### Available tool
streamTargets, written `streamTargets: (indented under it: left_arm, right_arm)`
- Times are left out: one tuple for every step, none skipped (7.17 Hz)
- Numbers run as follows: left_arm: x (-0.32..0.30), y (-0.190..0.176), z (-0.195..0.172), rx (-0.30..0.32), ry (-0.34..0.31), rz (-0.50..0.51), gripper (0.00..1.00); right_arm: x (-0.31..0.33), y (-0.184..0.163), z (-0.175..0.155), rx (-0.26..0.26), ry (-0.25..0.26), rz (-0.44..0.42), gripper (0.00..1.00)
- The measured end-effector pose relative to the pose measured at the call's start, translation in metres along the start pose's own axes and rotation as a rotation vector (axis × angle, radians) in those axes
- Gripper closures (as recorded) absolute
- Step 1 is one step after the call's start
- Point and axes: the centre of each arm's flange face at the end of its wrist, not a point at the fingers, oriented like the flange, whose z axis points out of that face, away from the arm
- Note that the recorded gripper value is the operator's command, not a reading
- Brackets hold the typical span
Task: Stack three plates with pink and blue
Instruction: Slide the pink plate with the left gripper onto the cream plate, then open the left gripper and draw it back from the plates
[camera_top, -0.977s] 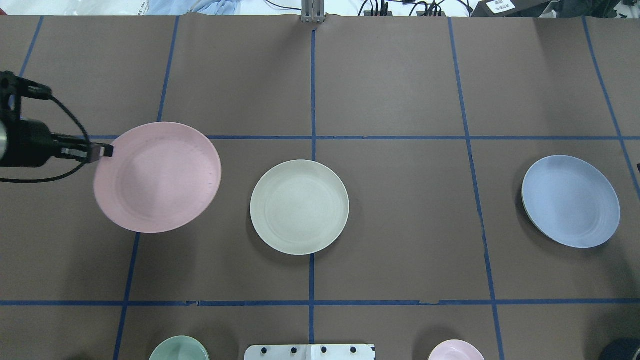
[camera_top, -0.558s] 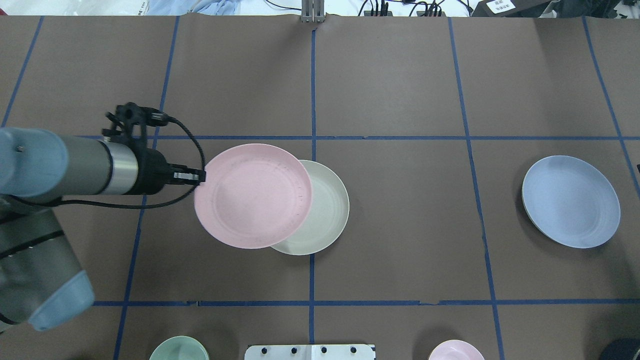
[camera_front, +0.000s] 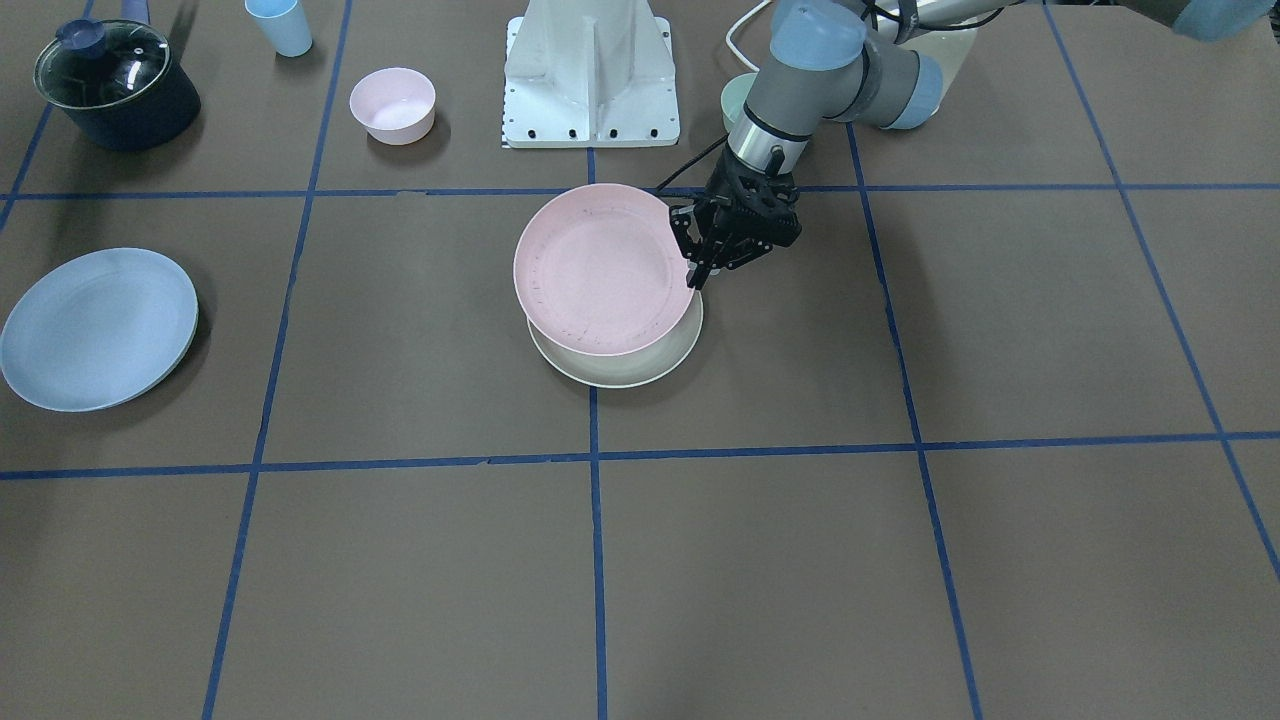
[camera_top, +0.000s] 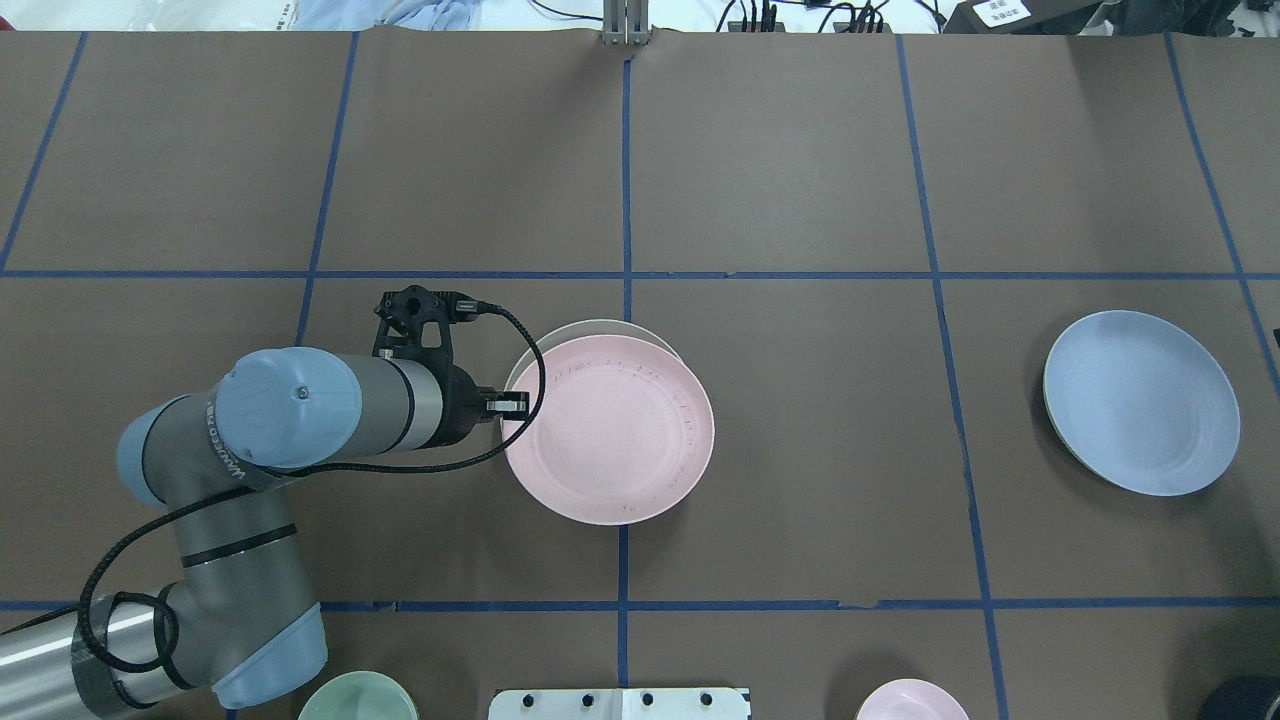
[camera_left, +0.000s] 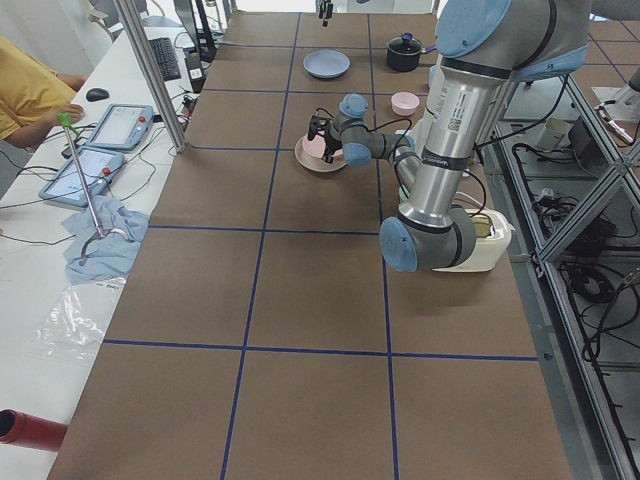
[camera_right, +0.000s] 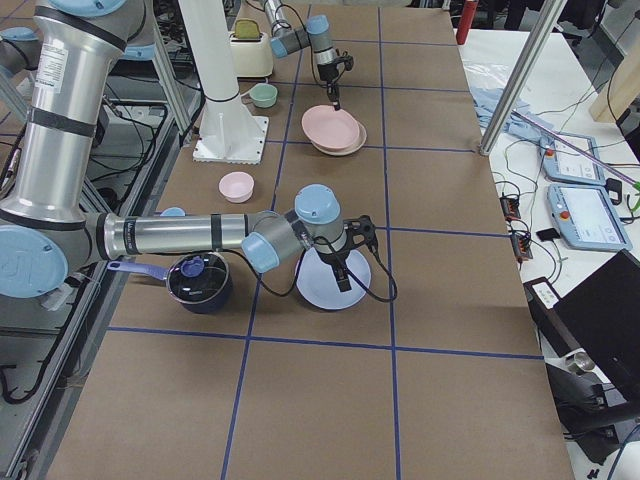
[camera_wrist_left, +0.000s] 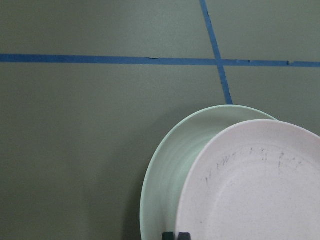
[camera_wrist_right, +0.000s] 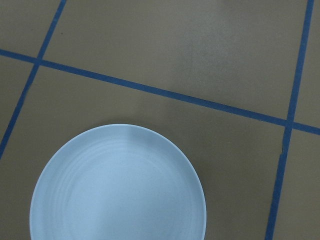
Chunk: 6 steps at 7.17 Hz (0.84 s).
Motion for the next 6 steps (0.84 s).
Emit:
streamTargets:
  left_arm:
    - [-0.0009, -0.0022, 0.0016, 0.008, -0.005, 0.0, 1.0]
    - [-0.0037, -0.0058, 0.0028, 0.021, -0.013, 0.0, 1.0]
    - [-0.0064, -0.0084, 0.0047, 0.031, -0.023, 0.0, 0.97]
    - [-0.0084, -0.0094, 0.0066, 0.036, -0.029, -0.002, 0.01]
    - [-0.0094, -0.0097, 0.0082, 0.039, -0.034, -0.002, 0.0]
    - [-0.0106, -0.0115, 0.0082, 0.046, -0.038, -0.001, 0.0]
  right_arm:
    - [0.0, 0.0, 0.0, 0.0, 0.0, 0.001, 0.0]
    - [0.0, 0.0, 0.0, 0.0, 0.0, 0.001, 0.0]
    - [0.0, 0.0, 0.0, 0.0, 0.0, 0.001, 0.0]
    - [0.0002, 0.0001, 0.0002, 0.0, 0.0, 0.002, 0.0]
    - [0.0008, 0.0004, 0.0008, -0.002, 0.0, 0.003, 0.0]
    - [0.0014, 0.0008, 0.0017, -0.004, 0.001, 0.004, 0.0]
